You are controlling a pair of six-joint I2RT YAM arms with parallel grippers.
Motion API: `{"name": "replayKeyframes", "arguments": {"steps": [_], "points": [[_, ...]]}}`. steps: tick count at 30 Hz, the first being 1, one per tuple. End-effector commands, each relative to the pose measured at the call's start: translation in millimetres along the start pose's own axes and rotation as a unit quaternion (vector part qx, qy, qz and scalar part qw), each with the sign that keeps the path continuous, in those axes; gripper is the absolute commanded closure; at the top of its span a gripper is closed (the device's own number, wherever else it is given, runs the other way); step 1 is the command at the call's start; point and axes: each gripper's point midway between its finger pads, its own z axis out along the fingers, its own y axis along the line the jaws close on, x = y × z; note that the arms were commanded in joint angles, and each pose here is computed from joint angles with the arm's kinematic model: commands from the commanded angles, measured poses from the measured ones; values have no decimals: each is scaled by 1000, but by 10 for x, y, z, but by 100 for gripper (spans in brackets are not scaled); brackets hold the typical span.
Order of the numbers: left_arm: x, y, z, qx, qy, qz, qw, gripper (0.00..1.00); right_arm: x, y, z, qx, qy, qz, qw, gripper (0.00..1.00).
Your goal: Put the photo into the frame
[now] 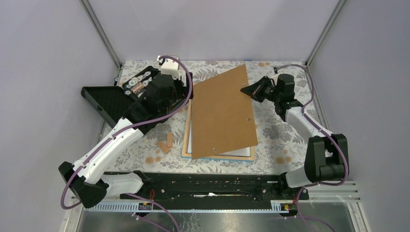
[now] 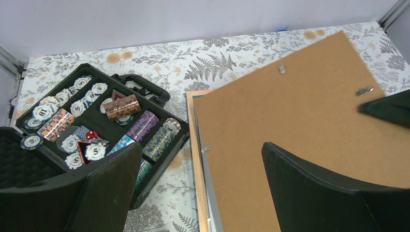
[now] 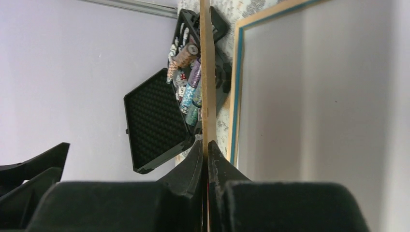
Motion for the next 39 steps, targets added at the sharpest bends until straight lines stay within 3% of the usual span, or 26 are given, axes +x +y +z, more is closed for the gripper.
{"name": "replayKeyframes", "arguments": {"steps": [1,32,39], "points": [[-191,-50,8,24,-24,-38,999,1,-68,165,84,-50,-25,1,998,100],[-34,-142,161,48,6,-43,998,1,77,-589,483,-27,-30,37,998,100],[139,-189,293,43,33,-32,998,1,114,-718,518,-25,-32,7,999,100]]}}
